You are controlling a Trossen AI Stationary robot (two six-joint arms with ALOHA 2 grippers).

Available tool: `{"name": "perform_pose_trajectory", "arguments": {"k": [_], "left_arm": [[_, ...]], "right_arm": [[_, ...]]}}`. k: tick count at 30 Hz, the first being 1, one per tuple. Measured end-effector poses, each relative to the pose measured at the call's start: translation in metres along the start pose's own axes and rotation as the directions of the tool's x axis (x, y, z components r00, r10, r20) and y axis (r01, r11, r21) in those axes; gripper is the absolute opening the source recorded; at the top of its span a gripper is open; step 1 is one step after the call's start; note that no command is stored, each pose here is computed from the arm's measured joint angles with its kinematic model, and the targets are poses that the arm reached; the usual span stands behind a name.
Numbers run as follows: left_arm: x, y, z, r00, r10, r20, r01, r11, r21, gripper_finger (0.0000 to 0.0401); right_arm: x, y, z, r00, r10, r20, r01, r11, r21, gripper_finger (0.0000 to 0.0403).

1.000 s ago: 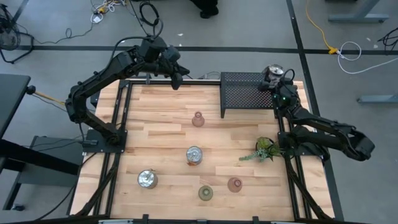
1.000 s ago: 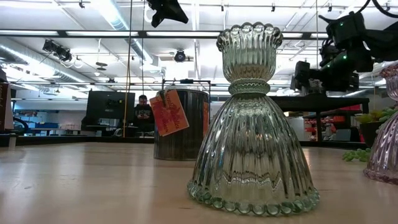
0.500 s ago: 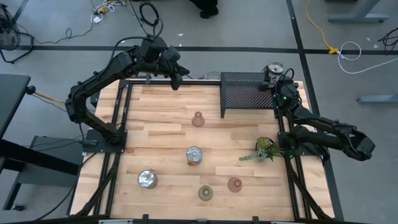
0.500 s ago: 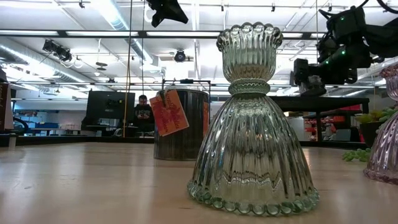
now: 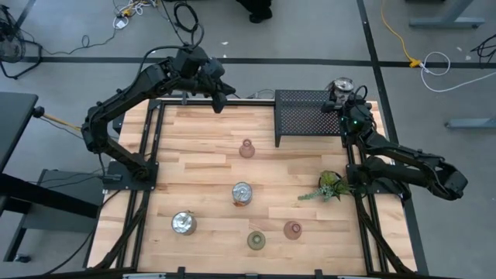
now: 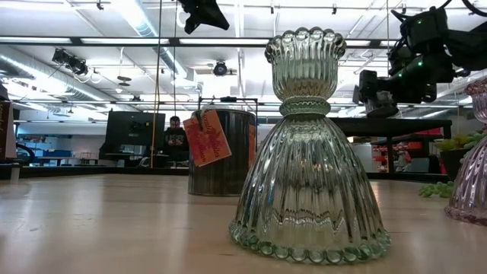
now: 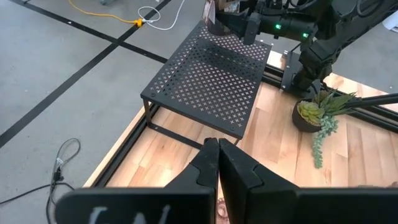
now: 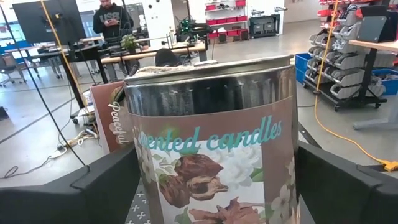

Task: Pick & Place candle stick holders
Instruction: Put the top silver scented candle on the shelf, then put the bottom pink candle holder on the shelf

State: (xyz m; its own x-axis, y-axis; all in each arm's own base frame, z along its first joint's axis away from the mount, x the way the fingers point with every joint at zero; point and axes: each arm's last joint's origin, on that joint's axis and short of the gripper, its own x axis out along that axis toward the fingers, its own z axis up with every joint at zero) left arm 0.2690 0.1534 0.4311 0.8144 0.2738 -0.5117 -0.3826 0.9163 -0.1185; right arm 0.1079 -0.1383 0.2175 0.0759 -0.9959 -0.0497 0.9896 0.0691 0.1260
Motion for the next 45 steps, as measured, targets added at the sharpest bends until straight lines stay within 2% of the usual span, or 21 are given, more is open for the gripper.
{"name": "perform_pose_trajectory", "arguments": {"k": [31,38,42,45], "left_arm": [[0.0,0.0,0.0,1.0,0.0,-0.005,0.0,1.0,-0.005,0.0012],[0.0,-0.001,-0.001,0.999,-0.034,-0.008,0.034,0.999,-0.005,0.0012],[0.0,-0.001,-0.001,0.999,-0.033,-0.008,0.033,0.999,-0.005,0.0012],[0.0,-0.001,-0.001,0.999,-0.033,-0.007,0.033,0.999,-0.004,0.0012]], "right_arm": [[-0.001,0.001,0.001,1.0,0.009,0.005,-0.009,1.0,0.012,0.04],[-0.002,0.001,0.001,1.0,0.011,0.004,-0.011,1.0,-0.002,0.04],[-0.008,0.003,0.01,0.998,0.03,0.06,-0.029,0.999,-0.032,0.04],[-0.018,0.004,0.025,0.985,0.034,0.169,-0.033,0.999,-0.011,0.04]]}}
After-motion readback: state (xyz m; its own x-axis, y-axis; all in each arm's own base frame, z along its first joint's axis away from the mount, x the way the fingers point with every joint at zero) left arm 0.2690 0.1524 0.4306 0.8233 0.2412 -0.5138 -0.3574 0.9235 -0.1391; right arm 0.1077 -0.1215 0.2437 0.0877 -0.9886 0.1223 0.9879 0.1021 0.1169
